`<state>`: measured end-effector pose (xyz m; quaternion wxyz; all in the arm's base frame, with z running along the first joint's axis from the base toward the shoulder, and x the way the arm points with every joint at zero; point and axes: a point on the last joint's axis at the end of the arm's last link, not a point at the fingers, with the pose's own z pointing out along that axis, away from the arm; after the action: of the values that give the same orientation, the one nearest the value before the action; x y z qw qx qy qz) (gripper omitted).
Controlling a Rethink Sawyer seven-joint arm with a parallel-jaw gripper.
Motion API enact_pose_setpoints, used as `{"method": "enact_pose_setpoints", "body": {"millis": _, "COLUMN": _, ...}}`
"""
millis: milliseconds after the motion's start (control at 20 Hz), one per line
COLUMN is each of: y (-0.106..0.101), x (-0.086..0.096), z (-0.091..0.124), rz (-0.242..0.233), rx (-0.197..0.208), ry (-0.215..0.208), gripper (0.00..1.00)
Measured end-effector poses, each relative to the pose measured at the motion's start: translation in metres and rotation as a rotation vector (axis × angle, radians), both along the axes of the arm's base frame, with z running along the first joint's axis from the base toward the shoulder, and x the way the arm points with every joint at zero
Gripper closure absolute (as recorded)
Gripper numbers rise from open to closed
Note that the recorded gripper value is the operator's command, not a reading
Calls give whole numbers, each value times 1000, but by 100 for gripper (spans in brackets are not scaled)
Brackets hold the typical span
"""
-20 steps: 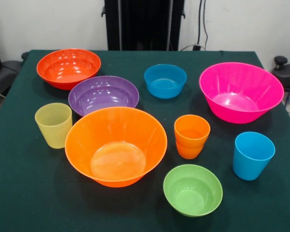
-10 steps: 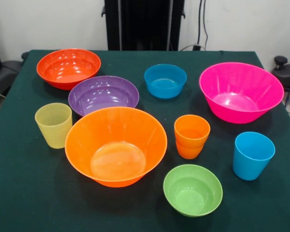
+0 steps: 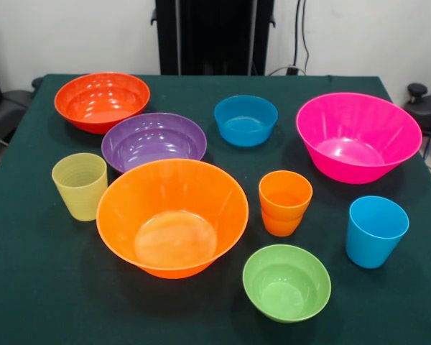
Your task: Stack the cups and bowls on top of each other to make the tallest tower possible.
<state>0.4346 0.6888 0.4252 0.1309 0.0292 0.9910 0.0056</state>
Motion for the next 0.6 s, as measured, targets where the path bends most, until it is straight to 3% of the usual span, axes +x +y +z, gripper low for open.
{"method": "enact_pose_setpoints", "body": {"millis": 200, "y": 1, "x": -30, "z": -1, "rz": 6, "rx": 17, "ry": -3, "gripper": 100}}
{"method": "enact_pose_setpoints", "body": {"millis": 600, "y": -3, "x": -57, "z": -7, "rz": 5, "rx": 21, "ry": 7, "gripper": 100}}
